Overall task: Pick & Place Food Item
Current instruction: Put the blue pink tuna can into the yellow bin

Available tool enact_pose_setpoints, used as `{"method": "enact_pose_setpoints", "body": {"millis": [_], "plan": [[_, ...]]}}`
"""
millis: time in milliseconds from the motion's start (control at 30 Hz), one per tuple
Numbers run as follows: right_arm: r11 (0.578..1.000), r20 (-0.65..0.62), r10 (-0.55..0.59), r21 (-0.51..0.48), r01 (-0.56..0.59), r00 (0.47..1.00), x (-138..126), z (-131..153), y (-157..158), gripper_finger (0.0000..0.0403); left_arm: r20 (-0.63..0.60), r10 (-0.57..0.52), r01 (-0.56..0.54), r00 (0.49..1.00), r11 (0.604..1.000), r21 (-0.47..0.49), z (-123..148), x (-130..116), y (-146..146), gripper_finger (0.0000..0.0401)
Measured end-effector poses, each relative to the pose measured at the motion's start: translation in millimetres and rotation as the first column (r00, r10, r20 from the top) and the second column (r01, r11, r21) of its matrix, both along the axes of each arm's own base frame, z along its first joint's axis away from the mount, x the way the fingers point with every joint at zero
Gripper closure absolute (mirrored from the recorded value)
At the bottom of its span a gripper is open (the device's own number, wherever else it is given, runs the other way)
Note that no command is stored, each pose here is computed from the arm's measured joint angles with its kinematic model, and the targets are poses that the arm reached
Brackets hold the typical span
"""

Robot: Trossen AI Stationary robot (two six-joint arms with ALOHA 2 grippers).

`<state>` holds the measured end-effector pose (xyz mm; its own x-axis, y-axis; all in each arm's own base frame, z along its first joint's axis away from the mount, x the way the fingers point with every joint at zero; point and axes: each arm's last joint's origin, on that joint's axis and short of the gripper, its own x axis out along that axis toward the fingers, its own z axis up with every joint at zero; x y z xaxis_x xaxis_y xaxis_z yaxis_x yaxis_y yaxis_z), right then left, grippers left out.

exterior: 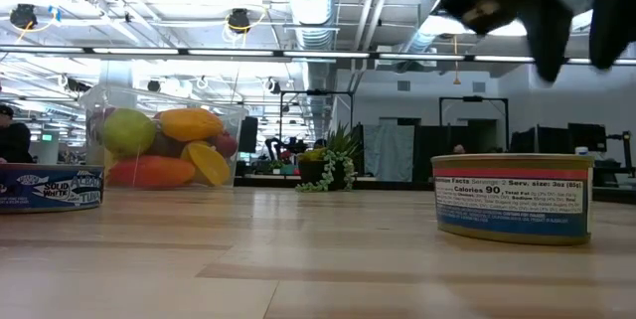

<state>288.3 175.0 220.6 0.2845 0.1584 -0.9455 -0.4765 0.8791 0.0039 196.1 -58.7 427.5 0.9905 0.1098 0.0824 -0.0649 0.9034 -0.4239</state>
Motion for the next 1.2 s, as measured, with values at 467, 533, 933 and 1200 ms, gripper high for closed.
{"method": "enact_pose_setpoints", "body": {"millis": [467, 533, 933, 1200], "plan": [[0.991, -0.039, -0.026, -0.129, 0.021, 0.999, 21.0, -57.8, 23.2, 0.0284, -0.022, -0.001, 0.001, 1.000, 1.000, -0.003, -2.3, 0.3, -0.1, 0.0183], [0.990, -0.052, -0.036, -0.141, 0.028, 0.998, 23.5, -59.5, 17.8, 0.0289, -0.022, 0.000, 0.000, 1.000, 1.000, -0.003, -2.4, 0.3, 0.0, 0.0183], [0.958, -0.038, -0.193, -0.223, 0.181, 0.980, 47.2, -49.9, -50.7, 0.0295, -0.025, 0.000, 0.000, 1.000, 1.000, -0.001, -2.6, 0.3, 0.0, 0.0183], [0.948, -0.022, -0.245, -0.216, 0.234, 0.969, 50.1, -49.6, -56.4, 0.0297, -0.033, -0.001, 0.001, 0.999, 1.000, 0.002, -3.4, 0.3, -0.1, 0.0183]]}}
